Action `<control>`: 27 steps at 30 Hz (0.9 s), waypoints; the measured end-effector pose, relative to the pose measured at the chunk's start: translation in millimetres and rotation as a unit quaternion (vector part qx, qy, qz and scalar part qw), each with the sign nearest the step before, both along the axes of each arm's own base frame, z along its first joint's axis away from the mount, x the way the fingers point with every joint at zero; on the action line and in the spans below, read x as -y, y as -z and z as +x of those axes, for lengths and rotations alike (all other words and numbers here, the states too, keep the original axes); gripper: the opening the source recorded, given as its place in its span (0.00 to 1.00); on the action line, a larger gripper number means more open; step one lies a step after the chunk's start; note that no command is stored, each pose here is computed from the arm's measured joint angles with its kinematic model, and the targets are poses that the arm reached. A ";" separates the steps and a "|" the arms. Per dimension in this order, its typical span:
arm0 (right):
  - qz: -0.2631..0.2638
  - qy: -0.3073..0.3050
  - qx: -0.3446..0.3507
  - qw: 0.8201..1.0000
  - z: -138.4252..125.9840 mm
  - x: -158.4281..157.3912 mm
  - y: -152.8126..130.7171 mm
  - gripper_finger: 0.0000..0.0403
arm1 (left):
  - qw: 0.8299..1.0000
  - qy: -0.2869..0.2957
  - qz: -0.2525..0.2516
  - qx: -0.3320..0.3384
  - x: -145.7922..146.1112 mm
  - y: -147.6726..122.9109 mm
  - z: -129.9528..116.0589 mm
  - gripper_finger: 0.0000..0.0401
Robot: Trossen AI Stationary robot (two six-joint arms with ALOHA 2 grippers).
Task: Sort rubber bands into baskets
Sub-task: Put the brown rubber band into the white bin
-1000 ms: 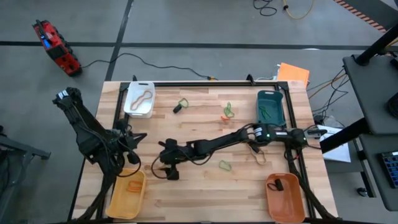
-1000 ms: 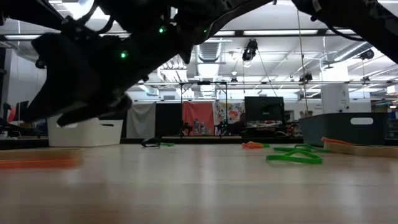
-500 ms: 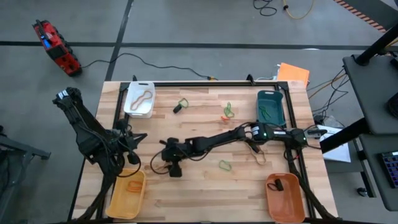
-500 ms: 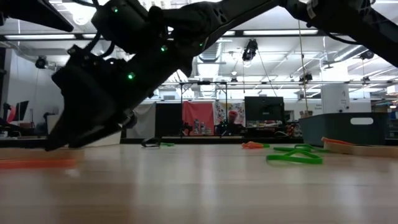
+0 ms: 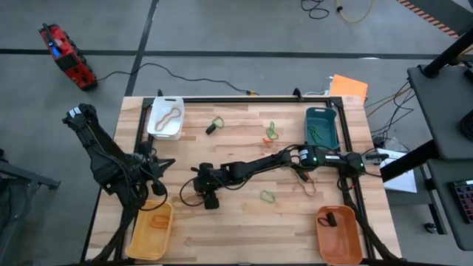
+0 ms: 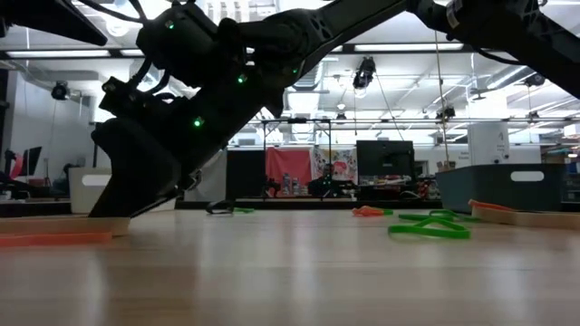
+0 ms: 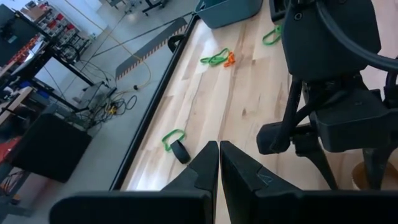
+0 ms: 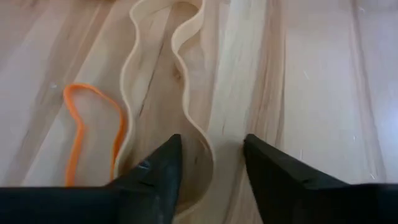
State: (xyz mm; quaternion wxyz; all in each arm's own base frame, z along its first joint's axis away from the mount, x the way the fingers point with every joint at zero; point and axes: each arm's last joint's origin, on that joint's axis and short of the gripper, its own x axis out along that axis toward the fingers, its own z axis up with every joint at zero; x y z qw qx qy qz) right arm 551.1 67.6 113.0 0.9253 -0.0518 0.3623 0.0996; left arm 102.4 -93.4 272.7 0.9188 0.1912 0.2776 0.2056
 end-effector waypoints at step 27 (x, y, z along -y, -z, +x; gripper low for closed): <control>-0.137 -0.028 -0.140 0.980 -56.1 14.5 -44.7 0.02 | 0.992 0.113 -0.062 0.001 28.2 -8.8 19.0 0.00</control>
